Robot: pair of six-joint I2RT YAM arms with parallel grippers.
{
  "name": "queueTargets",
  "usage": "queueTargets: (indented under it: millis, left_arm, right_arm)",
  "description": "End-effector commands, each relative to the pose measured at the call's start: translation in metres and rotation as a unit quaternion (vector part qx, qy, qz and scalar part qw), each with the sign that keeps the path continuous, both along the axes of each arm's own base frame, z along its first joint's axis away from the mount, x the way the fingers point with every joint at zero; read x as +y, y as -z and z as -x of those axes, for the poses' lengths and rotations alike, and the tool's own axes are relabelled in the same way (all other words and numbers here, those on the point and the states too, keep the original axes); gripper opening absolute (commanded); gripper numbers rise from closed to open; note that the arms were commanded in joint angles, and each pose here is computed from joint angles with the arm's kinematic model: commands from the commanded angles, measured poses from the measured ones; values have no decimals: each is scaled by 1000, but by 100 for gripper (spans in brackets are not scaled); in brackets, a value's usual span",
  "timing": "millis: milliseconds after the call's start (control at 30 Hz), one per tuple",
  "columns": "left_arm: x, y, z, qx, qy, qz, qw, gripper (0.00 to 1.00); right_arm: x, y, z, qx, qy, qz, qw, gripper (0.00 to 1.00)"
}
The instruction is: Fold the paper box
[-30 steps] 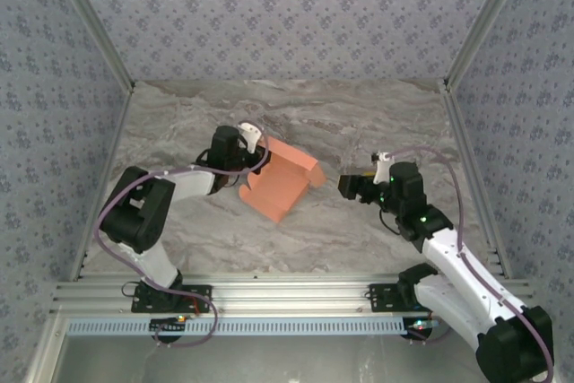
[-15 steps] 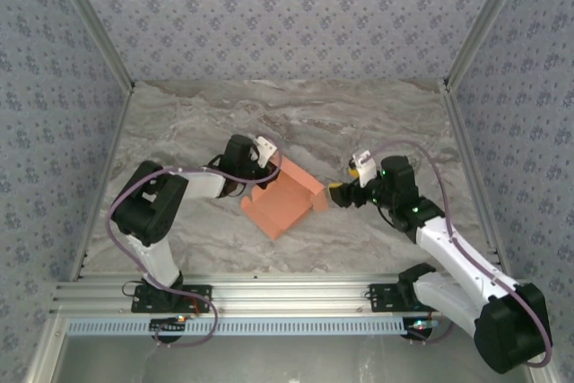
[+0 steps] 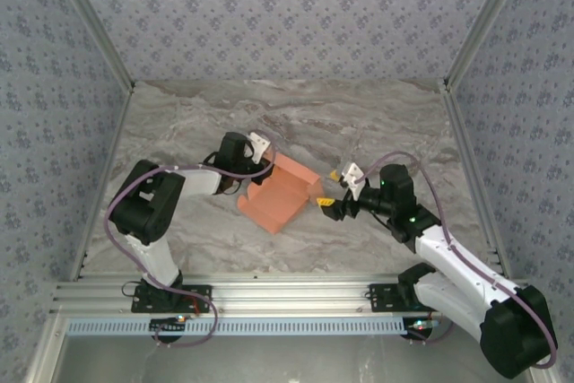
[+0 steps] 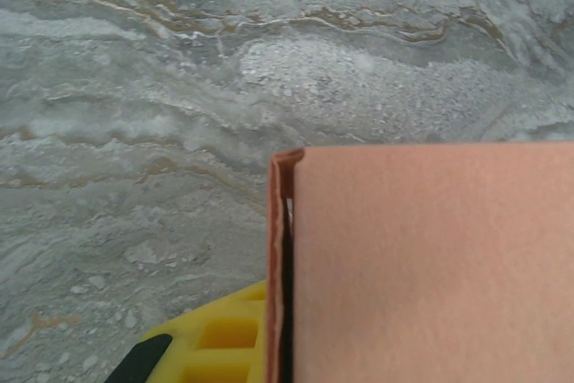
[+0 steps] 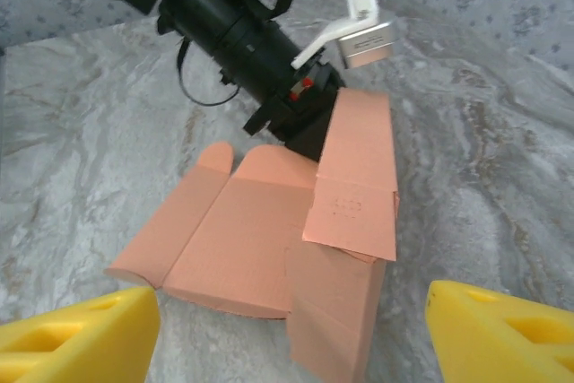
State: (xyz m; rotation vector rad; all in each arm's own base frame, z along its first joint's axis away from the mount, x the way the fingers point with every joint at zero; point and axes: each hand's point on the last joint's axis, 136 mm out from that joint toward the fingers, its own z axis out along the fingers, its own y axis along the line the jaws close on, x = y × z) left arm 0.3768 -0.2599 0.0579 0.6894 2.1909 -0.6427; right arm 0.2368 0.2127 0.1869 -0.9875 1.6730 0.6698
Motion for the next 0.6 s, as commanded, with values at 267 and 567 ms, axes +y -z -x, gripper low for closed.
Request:
queueTargets:
  millis: [267, 567]
  left_arm:
    - [14, 4, 4, 116, -95, 41, 988, 3]
    - [22, 10, 13, 145, -150, 37, 977, 3]
  right_arm:
    - [-5, 19, -43, -56, 136, 93, 985, 93]
    - [16, 0, -94, -119, 252, 61, 958, 94]
